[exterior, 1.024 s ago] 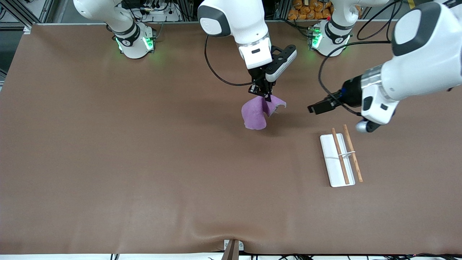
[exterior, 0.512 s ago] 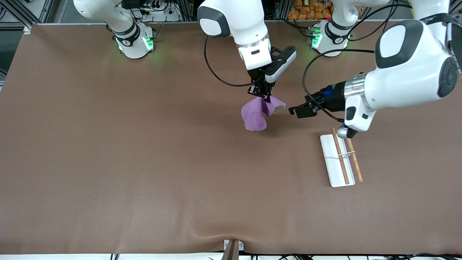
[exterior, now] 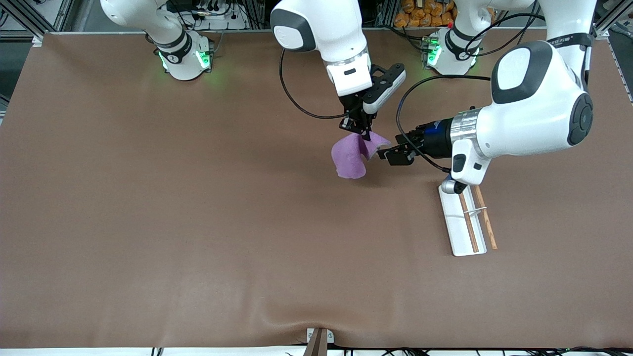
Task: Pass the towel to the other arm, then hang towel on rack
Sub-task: 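Hold the towel up while the left gripper reaches toward it, then close the left gripper on the towel beside the right gripper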
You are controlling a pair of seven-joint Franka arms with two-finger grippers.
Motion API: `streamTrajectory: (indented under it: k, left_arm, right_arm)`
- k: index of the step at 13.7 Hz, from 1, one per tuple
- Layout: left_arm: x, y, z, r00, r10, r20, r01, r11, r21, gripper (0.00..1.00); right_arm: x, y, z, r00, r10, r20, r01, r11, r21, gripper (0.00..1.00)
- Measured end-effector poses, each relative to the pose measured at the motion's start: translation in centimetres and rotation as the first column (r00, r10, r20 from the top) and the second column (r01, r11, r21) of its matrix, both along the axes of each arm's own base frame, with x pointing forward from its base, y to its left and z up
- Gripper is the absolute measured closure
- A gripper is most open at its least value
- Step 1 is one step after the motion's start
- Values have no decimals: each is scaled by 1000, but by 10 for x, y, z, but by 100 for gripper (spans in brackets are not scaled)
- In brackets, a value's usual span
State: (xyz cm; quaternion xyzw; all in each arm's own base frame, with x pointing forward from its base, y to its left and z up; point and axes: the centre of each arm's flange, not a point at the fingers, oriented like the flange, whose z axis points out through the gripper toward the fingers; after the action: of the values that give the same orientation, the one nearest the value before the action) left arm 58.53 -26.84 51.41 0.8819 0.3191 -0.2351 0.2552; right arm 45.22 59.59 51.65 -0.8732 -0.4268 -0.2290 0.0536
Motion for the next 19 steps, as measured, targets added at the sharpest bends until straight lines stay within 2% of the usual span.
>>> streamTrajectory:
  k: [1,7,8,11,15,16,18,19]
  left_arm:
    - [0,0,0,1000,2,-3,-2,1000,-5,33]
    - [-3,-8,-1,999,18,-29,-18,1000,5,38]
    - [-5,-11,-2,999,14,-31,-14,1000,5,42]
    - [-7,-17,-3,999,21,-46,-21,1000,12,46]
    - [-9,-17,-5,998,11,-63,-10,1000,16,87]
    - [-10,-17,-6,998,8,-68,-6,1000,17,87]
    - [-10,-16,-6,997,6,-71,-5,1000,18,97]
    - [-9,-16,-6,998,7,-70,-6,1000,18,97]
  right_arm:
    - [0,0,0,1000,0,0,0,1000,0,98]
    - [0,0,0,1000,0,0,0,1000,-1,98]
    - [0,0,-1,1000,0,0,0,1000,-2,98]
    - [0,0,-2,1000,1,0,-1,1000,-4,98]
    - [0,0,-2,1000,1,1,-1,1000,-5,98]
    - [0,0,-2,1000,1,1,-1,1000,-5,98]
    - [0,0,-2,1000,1,2,-1,1000,-6,98]
    - [0,0,-2,1000,1,2,-1,1000,-6,98]
